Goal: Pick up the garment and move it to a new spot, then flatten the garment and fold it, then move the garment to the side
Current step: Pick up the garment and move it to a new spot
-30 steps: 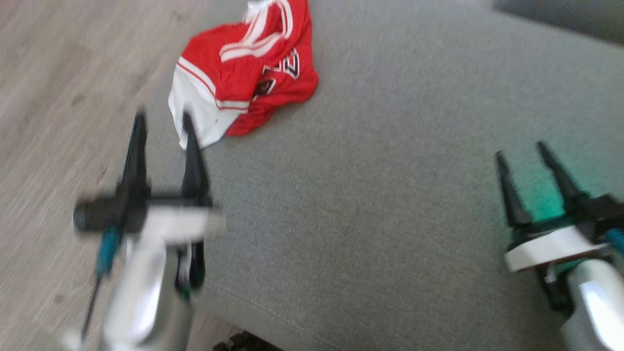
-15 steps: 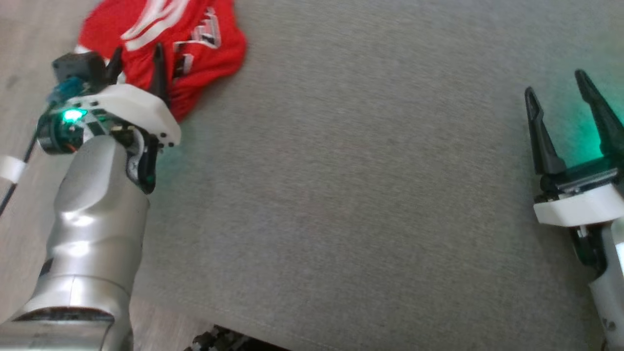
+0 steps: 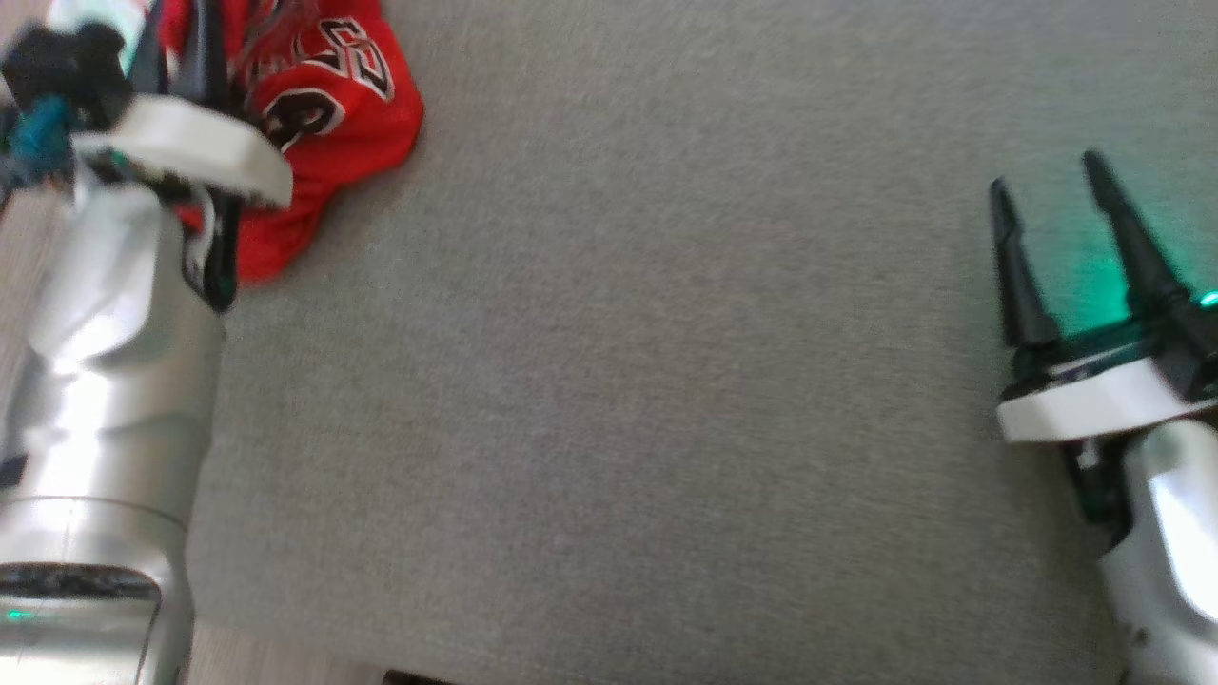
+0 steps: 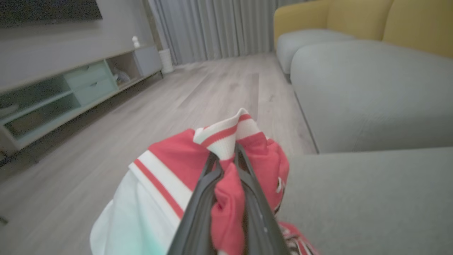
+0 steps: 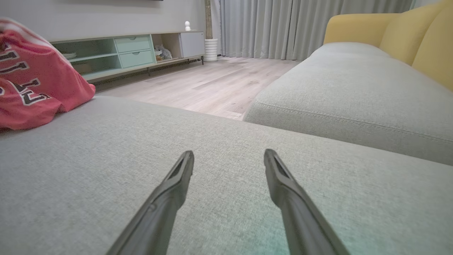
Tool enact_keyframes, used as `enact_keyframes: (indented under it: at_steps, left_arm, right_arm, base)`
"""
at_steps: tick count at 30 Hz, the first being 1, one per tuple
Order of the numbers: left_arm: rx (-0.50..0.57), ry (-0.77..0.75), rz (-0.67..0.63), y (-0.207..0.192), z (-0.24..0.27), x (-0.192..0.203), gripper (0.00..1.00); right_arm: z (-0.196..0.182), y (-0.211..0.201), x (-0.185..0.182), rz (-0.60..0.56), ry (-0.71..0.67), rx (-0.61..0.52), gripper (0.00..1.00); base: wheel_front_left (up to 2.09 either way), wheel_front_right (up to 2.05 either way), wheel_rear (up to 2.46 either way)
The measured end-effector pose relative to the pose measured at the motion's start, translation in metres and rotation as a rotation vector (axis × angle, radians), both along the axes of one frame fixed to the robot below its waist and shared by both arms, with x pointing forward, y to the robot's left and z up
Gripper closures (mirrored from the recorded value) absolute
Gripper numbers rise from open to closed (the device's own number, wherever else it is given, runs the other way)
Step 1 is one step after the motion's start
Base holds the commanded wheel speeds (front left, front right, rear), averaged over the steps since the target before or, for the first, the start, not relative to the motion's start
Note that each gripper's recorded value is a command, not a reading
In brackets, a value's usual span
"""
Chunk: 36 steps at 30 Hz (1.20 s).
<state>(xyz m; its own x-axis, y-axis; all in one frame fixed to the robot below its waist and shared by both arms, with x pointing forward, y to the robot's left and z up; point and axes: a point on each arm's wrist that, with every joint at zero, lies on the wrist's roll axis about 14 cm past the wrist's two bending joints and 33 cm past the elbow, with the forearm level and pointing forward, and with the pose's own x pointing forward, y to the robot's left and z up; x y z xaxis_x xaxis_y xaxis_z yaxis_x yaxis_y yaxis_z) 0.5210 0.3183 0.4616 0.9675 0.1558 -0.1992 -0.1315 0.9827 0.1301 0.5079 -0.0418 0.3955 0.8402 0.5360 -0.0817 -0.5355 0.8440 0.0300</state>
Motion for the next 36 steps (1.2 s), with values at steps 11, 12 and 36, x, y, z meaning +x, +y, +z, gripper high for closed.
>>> enact_keyframes:
  at_steps: [11,12,36]
  left_arm:
    - [0.065,-0.496,-0.446,-0.143,0.191,0.034,1.00]
    - [0.058,-0.527,-0.483,-0.157,0.205,0.033,1.00]
    - [-0.249,-0.205,-1.083,-0.399,0.060,-0.063,0.92]
  right_arm:
    - [0.062,-0.044,-0.045,-0.196,-0.055,0.068,0.00]
    - [0.067,-0.052,-0.050,-0.222,-0.064,0.072,0.00]
    - [0.091,-0.170,-0.126,-0.608,-0.080,0.083,0.00]
  base:
    - [0.00,0.00,0.00]
    - [0.00,0.00,0.00]
    - [0.00,0.00,0.00]
